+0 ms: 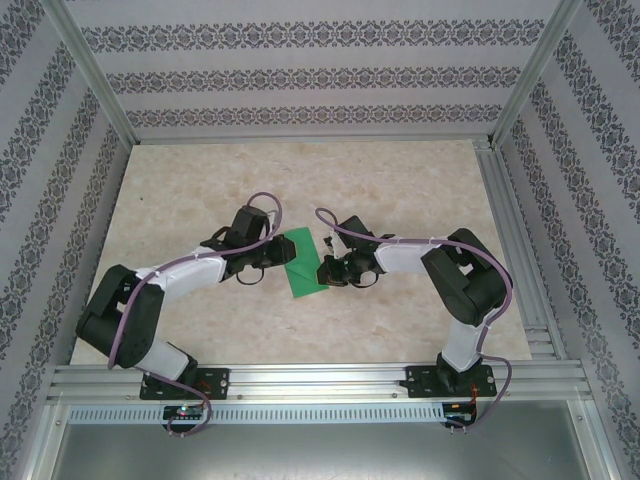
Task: Fold a paper plane with a square sheet of paper (pick it up from the middle)
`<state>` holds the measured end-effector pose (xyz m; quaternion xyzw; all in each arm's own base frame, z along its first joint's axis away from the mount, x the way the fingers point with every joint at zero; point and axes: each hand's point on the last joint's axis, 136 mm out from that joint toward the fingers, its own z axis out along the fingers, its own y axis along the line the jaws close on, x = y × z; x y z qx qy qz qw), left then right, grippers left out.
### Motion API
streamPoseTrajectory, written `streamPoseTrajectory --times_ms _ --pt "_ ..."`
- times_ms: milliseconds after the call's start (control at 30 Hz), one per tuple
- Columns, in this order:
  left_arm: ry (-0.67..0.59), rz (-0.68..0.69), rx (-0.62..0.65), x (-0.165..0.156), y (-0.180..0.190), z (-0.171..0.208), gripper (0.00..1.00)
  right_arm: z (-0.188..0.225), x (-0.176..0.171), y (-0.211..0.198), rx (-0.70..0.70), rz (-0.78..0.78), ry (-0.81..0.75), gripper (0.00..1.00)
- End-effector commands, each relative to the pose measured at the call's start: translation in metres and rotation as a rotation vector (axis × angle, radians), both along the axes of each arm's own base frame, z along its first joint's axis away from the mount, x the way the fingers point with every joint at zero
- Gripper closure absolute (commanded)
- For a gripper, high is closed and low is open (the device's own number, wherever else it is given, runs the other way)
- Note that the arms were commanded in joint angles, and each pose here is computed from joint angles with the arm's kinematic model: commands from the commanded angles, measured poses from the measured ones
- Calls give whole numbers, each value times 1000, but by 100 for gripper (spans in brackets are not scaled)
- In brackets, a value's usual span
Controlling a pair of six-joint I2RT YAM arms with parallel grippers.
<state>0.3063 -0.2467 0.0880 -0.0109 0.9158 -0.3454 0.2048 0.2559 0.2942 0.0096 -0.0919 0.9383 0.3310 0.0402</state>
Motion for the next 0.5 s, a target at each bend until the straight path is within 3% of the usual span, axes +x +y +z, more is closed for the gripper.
streamPoseTrajectory --times_ms 0,200,467 --pt "50 -49 -10 -14 -15 -23 83 -48 -23 -37 -210 -29 82 90" --pt "117 -74 9 -15 -31 -51 85 -49 -24 -37 -211 -30 86 91" --pt "152 33 199 -12 5 -81 88 -53 -27 -40 -229 -32 95 91"
